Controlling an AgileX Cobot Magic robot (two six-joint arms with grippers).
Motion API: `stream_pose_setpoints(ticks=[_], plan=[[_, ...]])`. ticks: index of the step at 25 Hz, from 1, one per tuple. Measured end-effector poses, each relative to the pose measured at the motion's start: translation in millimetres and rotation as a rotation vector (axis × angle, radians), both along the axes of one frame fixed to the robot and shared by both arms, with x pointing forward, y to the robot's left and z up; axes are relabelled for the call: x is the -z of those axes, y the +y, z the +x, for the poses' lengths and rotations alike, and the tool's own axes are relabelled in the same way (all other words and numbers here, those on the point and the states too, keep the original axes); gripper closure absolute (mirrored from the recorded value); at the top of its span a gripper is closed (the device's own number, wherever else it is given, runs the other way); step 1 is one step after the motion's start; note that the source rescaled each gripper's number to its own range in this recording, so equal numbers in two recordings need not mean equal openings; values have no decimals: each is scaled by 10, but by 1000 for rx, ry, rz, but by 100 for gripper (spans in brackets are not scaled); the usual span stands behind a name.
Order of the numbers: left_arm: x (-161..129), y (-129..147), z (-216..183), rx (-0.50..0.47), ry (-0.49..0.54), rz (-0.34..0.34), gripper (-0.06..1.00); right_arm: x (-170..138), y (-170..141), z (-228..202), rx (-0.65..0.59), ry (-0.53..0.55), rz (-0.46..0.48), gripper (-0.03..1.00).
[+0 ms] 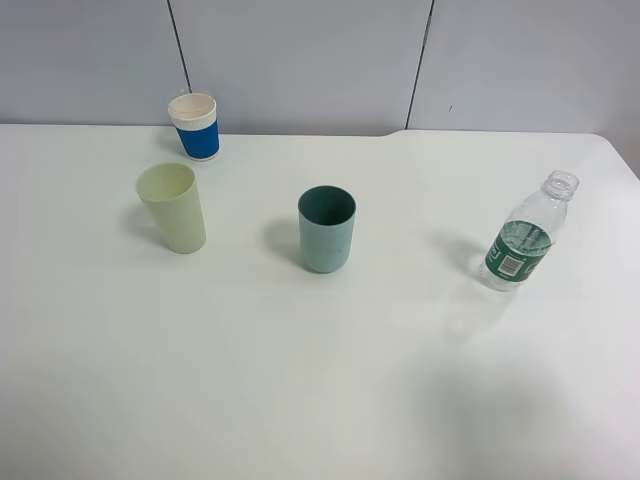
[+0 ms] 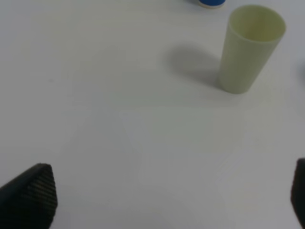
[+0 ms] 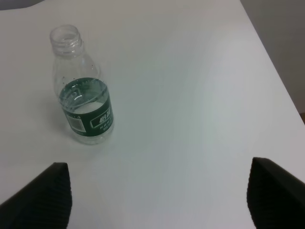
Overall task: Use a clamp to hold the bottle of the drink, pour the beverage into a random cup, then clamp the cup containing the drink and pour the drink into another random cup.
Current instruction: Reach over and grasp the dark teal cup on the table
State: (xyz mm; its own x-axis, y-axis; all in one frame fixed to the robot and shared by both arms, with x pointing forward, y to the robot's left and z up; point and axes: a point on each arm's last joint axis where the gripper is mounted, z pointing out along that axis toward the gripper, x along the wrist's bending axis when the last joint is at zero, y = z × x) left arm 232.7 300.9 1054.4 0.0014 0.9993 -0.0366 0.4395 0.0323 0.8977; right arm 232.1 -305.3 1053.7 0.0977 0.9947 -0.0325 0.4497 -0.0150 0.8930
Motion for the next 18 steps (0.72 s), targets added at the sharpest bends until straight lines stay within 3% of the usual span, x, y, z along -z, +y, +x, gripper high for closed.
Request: stream_pose_setpoints(ticks=[18], plan=[[0, 0, 0, 0, 0, 0, -6, 0, 0, 0, 0, 0, 0, 53]])
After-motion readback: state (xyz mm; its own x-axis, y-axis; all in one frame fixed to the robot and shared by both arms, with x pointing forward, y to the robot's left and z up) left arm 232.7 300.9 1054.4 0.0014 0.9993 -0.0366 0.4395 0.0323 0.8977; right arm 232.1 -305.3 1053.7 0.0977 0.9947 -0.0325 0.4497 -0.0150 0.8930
